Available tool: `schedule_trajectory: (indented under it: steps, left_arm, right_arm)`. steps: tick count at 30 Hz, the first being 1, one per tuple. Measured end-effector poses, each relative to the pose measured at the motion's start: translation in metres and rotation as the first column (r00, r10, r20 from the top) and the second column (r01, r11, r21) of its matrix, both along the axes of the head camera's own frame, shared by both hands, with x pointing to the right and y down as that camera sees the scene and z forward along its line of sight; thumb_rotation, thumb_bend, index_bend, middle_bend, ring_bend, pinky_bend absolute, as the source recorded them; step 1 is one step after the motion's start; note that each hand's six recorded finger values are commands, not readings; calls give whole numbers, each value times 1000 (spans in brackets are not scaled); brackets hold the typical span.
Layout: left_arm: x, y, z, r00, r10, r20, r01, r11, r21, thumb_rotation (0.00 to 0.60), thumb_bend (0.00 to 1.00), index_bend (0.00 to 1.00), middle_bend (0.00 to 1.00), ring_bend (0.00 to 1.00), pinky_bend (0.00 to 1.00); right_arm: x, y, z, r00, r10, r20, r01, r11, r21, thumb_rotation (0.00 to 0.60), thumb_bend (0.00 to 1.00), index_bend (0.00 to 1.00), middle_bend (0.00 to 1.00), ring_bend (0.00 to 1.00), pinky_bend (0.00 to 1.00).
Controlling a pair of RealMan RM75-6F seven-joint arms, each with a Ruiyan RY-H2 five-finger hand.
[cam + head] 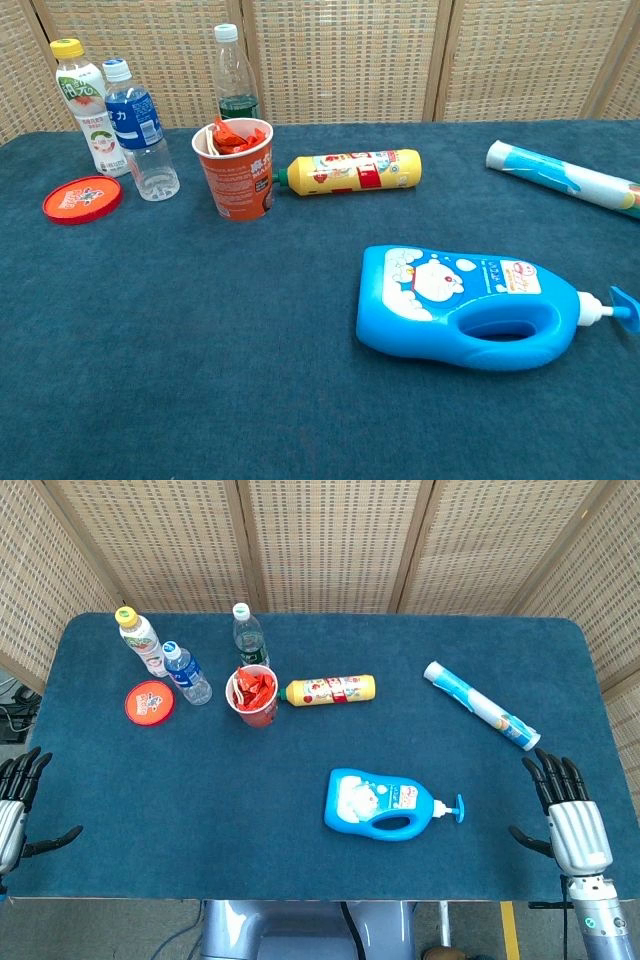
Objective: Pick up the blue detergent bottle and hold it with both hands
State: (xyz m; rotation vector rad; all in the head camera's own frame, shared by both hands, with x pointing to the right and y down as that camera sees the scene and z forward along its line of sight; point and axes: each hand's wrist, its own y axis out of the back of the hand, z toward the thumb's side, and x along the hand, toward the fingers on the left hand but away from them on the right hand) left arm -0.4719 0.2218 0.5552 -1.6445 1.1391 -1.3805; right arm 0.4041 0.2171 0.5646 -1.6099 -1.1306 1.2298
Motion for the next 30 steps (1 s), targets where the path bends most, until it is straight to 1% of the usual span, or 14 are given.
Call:
schedule_trajectory:
  steps: [6, 10, 13, 15, 17, 19, 20, 22, 23, 24, 27, 30]
  left_arm:
    - [1, -1, 2, 1000, 6, 3, -6, 1000, -4, 600, 0, 0, 0, 0, 0]
    - [2, -1, 1, 1000, 6, 14, -6, 1000, 8, 600, 0, 0, 0, 0, 0]
    - [5, -2, 2, 1000, 13, 17, -13, 1000, 23, 600, 0, 0, 0, 0, 0]
    - [7, -4, 3, 1000, 16, 19, -17, 1000, 23, 600, 0, 0, 0, 0, 0]
    - [8, -5, 5, 1000, 16, 20, -17, 1000, 19, 600, 0, 0, 0, 0, 0]
    - [8, -6, 7, 1000, 13, 22, -13, 1000, 13, 600, 0, 0, 0, 0, 0]
    - [8, -6, 7, 1000, 11, 23, -11, 1000, 13, 600, 0, 0, 0, 0, 0]
    - [8, -7, 8, 1000, 8, 26, -9, 1000, 13, 600, 0, 0, 0, 0, 0]
    - [8, -7, 8, 1000, 7, 26, -7, 1000, 12, 600, 0, 0, 0, 0, 0]
    - [8, -8, 8, 1000, 5, 27, -6, 1000, 11, 600, 0, 0, 0, 0, 0]
    - [6, -9, 10, 1000, 0, 27, 0, 1000, 4, 600, 0, 0, 0, 0, 0]
    - [5, -11, 11, 1000, -4, 22, 4, 1000, -2, 600, 0, 0, 0, 0, 0]
  right_arm:
    - [-1, 1, 3, 1000, -5, 3, 5, 1000, -20, 600, 0, 0, 0, 0, 0]
    - [-5, 2, 8, 1000, -19, 19, 20, 999, -49, 600, 0, 0, 0, 0, 0]
    - [-15, 3, 17, 998, -39, 46, 43, 994, -99, 600, 0, 0, 0, 0, 0]
    - [-25, 2, 26, 996, -68, 54, 75, 986, -146, 600, 0, 0, 0, 0, 0]
    - [-34, 0, 35, 994, -101, 45, 108, 978, -178, 600, 0, 0, 0, 0, 0]
    - [-47, -3, 43, 989, -142, 29, 145, 969, -202, 600, 0, 22, 1, 0, 0]
    - [-55, -4, 49, 987, -161, 26, 163, 962, -220, 600, 0, 51, 23, 6, 0]
    - [-66, -4, 60, 983, -179, 34, 182, 949, -256, 600, 6, 105, 112, 72, 24]
    - [-73, -5, 67, 982, -185, 43, 189, 942, -277, 600, 21, 128, 175, 128, 56]
    - [-78, -6, 71, 981, -187, 47, 193, 938, -288, 600, 40, 146, 217, 180, 98]
    - [-95, -9, 86, 982, -180, 51, 187, 933, -307, 600, 77, 194, 273, 251, 176]
    - [-108, -11, 101, 987, -152, 60, 163, 928, -335, 600, 113, 234, 308, 285, 243]
